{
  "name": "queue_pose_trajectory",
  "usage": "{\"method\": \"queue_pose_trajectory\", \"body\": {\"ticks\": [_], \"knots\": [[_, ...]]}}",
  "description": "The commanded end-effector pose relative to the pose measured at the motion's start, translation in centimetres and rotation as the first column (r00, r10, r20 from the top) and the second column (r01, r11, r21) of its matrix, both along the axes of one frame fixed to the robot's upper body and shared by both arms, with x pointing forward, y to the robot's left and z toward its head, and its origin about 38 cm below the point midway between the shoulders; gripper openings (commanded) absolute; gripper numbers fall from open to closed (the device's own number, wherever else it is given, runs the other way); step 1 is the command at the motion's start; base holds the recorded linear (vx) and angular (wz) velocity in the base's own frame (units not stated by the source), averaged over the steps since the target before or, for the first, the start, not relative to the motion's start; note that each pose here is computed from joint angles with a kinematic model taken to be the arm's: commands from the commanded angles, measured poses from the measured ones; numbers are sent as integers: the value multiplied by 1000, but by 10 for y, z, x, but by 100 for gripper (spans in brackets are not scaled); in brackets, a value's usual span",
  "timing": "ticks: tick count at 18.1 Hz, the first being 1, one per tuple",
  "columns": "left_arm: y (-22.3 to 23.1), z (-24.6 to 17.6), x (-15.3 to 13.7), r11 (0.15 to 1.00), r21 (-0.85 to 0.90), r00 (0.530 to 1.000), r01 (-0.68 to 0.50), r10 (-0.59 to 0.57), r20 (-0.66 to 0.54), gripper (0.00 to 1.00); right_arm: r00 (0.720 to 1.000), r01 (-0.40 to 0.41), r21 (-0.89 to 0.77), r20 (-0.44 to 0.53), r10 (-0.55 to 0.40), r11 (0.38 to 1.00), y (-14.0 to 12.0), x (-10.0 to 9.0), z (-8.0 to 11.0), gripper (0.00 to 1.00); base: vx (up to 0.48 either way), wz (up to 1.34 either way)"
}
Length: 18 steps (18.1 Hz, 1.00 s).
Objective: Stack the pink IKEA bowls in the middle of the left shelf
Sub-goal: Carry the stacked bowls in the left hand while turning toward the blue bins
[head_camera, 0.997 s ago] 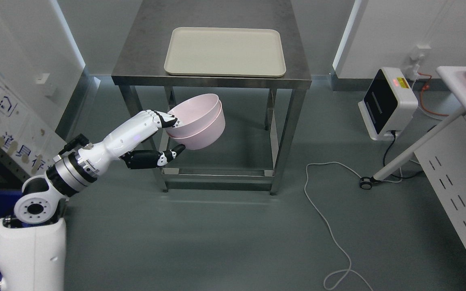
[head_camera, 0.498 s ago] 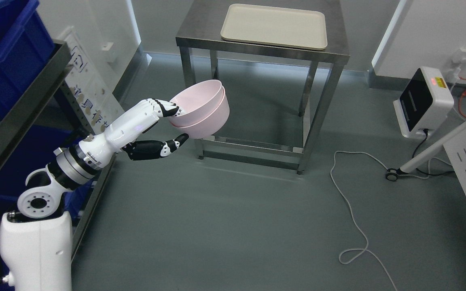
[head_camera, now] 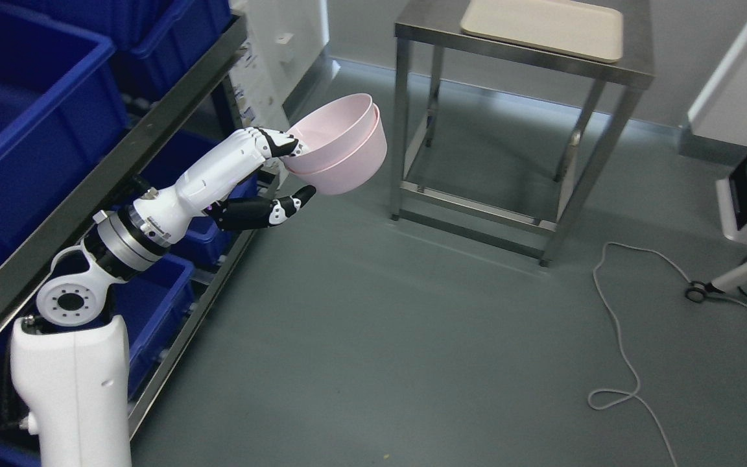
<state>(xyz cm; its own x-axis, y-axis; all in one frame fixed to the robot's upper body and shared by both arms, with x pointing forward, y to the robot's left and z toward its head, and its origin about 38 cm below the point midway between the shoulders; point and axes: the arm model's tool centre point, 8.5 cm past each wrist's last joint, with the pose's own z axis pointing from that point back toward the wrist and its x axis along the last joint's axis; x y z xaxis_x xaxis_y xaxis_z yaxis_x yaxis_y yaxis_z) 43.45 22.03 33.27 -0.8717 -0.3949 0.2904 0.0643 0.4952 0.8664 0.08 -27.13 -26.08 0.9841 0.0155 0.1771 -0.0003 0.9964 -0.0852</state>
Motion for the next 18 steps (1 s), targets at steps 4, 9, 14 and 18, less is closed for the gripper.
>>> {"method": "queue_pose_trajectory", "body": {"ticks": [4, 9, 14, 18], "knots": [[-17, 25, 4, 999, 15, 999, 33, -33, 33, 4, 1000, 0, -17, 1, 0, 1000, -11, 1, 1, 100, -271, 858], [-23, 39, 6, 999, 16, 998, 39, -40, 52, 4, 1000, 0, -17, 1, 0, 1000, -11, 1, 1, 100, -122, 1373], [-28, 113, 31, 983, 100, 987, -154, 149, 58, 4, 1000, 0, -17, 1, 0, 1000, -11, 1, 1, 100, 11, 1182], [-33, 97, 68, 951, 211, 969, -227, 243, -50, 4, 1000, 0, -17, 1, 0, 1000, -11, 1, 1, 100, 117, 686]]}}
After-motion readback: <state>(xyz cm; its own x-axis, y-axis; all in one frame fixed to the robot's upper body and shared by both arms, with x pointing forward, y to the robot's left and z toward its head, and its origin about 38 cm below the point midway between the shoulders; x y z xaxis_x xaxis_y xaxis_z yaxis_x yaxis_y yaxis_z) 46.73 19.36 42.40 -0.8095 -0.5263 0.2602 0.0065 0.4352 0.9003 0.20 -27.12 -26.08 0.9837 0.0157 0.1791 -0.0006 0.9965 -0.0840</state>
